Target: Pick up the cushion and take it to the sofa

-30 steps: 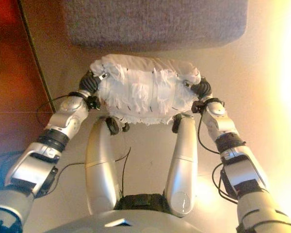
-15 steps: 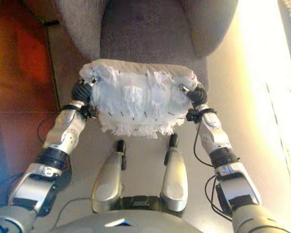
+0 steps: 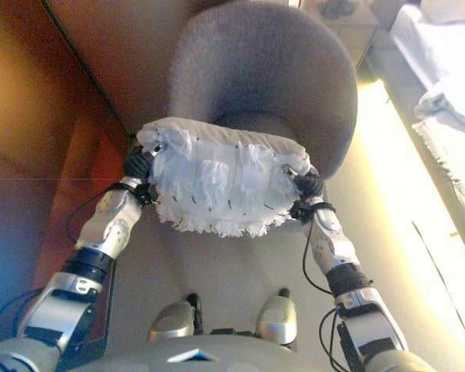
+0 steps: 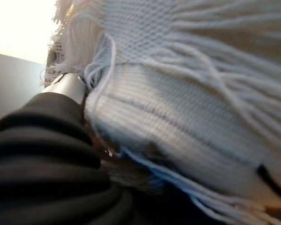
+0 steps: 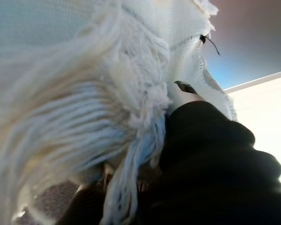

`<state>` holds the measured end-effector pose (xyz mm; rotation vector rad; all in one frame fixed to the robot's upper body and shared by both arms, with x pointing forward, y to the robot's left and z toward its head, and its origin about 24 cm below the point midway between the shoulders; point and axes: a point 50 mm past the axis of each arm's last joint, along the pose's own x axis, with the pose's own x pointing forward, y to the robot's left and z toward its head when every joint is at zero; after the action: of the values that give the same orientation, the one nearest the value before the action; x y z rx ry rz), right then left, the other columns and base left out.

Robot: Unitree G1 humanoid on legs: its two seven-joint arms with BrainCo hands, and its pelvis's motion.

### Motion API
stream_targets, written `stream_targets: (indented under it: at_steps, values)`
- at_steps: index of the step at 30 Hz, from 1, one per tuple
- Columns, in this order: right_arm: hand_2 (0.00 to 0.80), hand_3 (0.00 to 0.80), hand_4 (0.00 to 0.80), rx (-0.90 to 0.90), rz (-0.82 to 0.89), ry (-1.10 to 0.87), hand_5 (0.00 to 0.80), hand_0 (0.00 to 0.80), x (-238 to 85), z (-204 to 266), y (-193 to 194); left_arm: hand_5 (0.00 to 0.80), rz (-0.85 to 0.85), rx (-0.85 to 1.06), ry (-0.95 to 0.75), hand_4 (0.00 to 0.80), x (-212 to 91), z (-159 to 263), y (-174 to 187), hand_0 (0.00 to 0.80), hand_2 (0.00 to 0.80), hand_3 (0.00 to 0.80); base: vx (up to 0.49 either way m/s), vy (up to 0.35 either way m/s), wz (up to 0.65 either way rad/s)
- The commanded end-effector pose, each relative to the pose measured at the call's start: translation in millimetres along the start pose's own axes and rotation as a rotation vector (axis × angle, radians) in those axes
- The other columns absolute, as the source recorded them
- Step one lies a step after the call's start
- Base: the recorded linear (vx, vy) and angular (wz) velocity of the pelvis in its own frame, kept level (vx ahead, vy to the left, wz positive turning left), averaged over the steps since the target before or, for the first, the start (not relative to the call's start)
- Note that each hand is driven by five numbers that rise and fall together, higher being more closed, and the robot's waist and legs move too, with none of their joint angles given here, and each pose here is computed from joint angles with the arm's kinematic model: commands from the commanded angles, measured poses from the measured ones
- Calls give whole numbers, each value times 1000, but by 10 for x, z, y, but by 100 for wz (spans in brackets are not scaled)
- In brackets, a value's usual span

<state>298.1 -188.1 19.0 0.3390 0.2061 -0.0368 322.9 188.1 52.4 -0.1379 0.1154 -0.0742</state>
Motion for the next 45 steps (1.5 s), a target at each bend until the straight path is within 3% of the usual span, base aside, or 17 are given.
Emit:
stream_targets:
  at_steps: [1,15,26,45]
  values:
    - [800,800,800,93,60,-83,800,800,53,109,184,800,-134,-18,-70,800,21,122,-205,800,800,800,131,108,10]
    - [800,800,800,62,121,-80,800,800,114,289,60,800,-128,-43,-23,800,-13,-58,-238,800,800,800,416,-98,14]
    - [800,800,800,54,159,-59,800,800,-43,198,32,800,-84,-97,-25,800,-159,-138,-99,800,800,800,340,-168,-6]
    - [800,800,800,46,151,-64,800,800,141,294,332,800,-118,-60,-48,800,14,-9,-127,800,800,800,159,140,-20]
